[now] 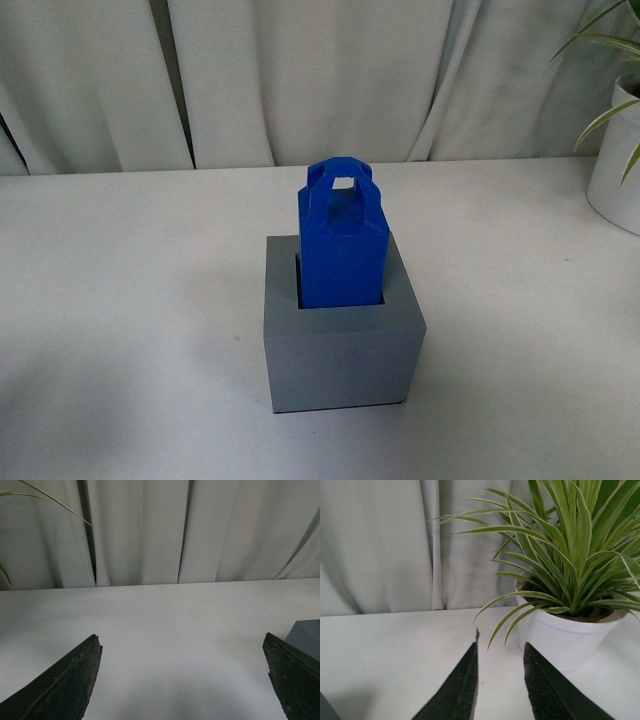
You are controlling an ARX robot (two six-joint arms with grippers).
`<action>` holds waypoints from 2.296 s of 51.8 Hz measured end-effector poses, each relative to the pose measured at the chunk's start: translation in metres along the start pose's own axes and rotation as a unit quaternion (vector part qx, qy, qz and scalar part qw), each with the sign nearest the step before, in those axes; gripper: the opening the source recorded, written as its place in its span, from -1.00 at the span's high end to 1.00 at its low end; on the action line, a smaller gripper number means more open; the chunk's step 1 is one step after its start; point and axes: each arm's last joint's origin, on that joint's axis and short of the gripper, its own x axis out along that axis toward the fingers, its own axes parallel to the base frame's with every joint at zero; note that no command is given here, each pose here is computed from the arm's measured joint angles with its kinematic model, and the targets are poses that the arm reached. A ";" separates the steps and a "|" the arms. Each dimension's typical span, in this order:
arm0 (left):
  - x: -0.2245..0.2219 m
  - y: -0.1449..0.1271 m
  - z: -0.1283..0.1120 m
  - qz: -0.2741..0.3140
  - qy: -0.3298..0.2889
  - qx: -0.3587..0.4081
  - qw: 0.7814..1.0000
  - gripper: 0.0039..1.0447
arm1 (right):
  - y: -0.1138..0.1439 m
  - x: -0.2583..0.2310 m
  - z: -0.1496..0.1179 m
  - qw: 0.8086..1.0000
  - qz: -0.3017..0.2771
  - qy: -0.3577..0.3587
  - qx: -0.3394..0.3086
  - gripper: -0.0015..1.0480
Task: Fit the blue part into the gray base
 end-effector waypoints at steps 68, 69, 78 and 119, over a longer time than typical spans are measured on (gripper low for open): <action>0.000 0.000 0.000 0.000 0.000 0.000 1.000 -0.89 | -0.019 -0.068 -0.046 1.000 -0.001 -0.010 0.006 0.96; 0.000 0.000 0.000 0.000 0.000 0.000 1.000 -0.89 | -0.019 -0.069 -0.046 1.000 -0.001 -0.010 0.006 0.96; 0.000 0.000 0.000 0.000 0.000 0.000 1.000 -0.89 | -0.019 -0.072 -0.046 1.000 -0.001 -0.011 0.006 0.96; 0.000 0.000 0.000 0.000 0.000 0.000 1.000 -0.89 | -0.019 -0.086 -0.049 1.000 0.000 -0.008 0.006 0.08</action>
